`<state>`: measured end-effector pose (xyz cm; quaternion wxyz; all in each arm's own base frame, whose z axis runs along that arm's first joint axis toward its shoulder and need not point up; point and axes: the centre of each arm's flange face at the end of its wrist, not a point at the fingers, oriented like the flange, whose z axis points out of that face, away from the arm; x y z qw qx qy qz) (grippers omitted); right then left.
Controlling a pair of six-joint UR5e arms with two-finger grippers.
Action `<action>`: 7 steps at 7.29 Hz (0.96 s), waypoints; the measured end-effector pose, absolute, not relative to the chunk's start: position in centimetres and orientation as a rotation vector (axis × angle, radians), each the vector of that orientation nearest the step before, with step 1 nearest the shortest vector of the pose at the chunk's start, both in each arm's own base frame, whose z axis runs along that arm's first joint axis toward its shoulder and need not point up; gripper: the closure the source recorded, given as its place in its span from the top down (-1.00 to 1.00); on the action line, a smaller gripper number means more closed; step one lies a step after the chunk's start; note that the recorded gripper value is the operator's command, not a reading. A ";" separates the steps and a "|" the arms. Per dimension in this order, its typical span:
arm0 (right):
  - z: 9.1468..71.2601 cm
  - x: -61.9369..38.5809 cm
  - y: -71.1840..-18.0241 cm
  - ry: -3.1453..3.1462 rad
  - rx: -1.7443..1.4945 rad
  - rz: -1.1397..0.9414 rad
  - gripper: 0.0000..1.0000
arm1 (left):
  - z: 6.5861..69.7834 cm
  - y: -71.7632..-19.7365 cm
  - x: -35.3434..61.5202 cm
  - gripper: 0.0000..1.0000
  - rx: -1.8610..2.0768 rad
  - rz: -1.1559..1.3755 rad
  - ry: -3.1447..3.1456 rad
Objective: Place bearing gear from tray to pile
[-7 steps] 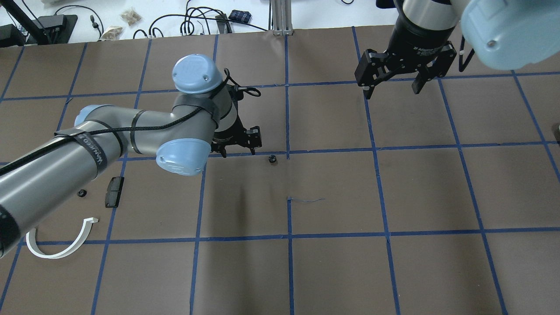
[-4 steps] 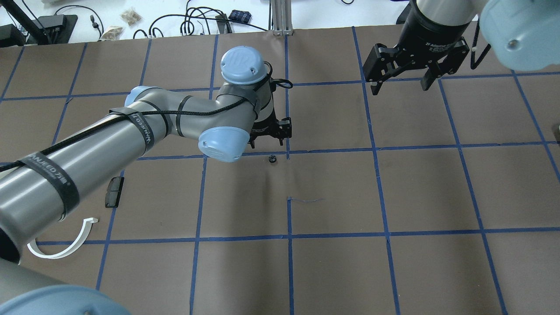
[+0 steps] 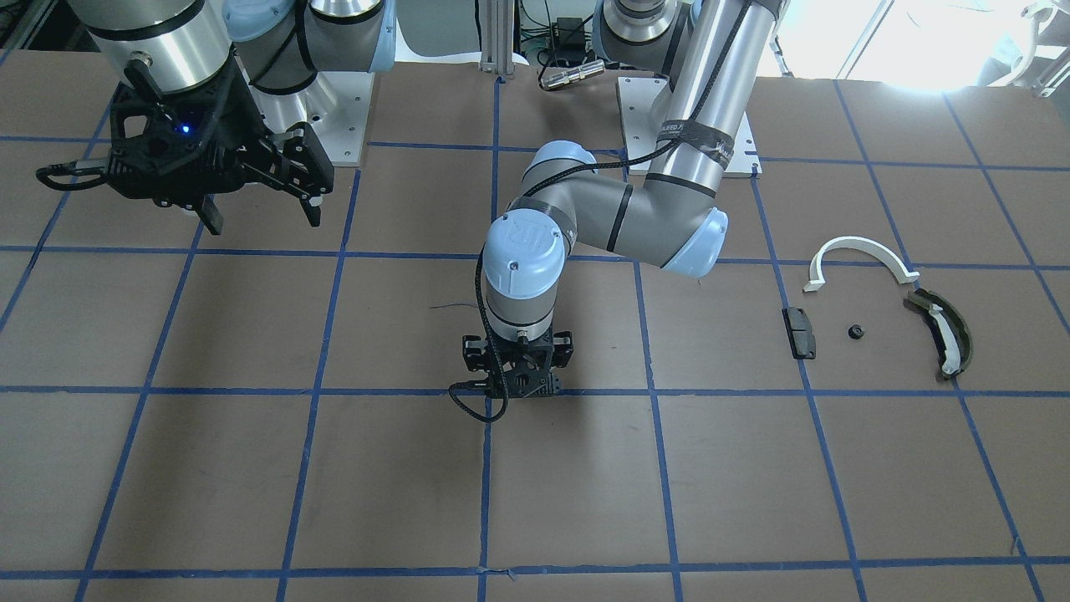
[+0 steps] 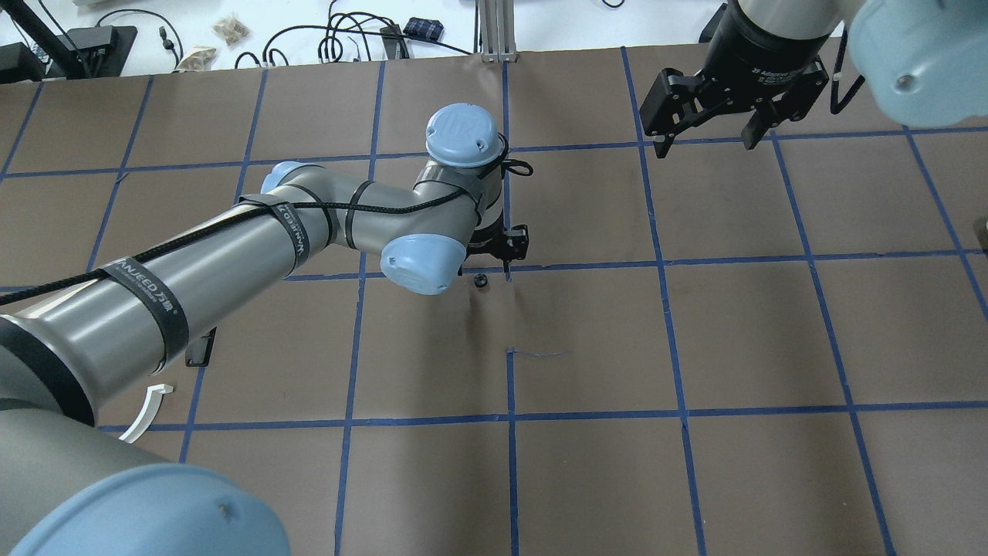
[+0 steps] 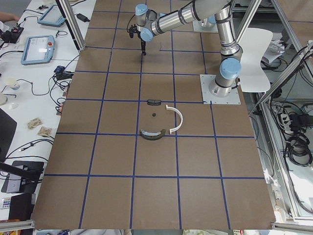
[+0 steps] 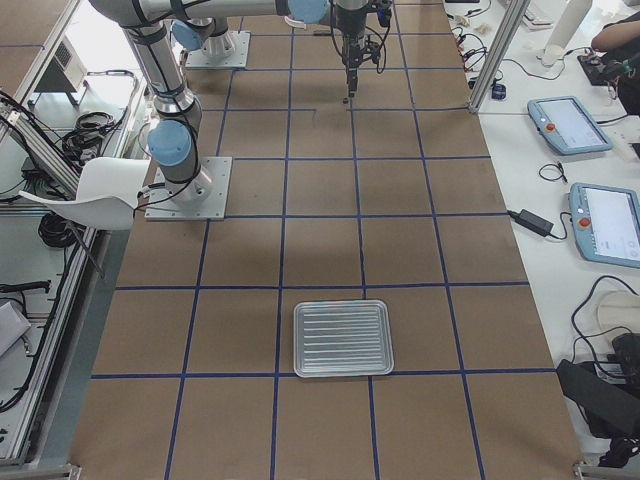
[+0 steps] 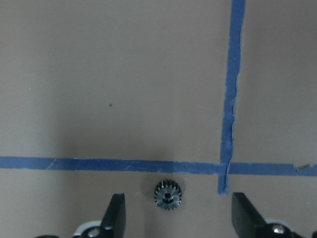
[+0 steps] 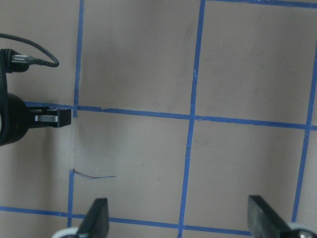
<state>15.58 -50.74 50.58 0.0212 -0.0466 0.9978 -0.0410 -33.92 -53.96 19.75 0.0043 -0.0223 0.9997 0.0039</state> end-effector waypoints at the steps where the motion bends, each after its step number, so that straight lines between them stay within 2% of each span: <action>1: 50.6 15.6 -51.0 3.092 -0.143 -0.148 1.00 | 19.5 -53.9 -33.9 0.50 -0.070 0.020 3.130; 5: 50.6 15.6 -51.2 3.092 -0.140 -0.163 1.00 | 18.6 -53.9 -33.9 0.43 -0.080 0.042 3.123; 6: 50.6 15.6 -51.2 3.092 -0.139 -0.163 1.00 | 18.3 -53.9 -33.9 0.24 -0.085 0.048 3.121; 7: 50.6 15.6 -51.2 3.092 -0.140 -0.163 1.00 | 18.0 -53.9 -33.9 0.20 -0.088 0.055 3.119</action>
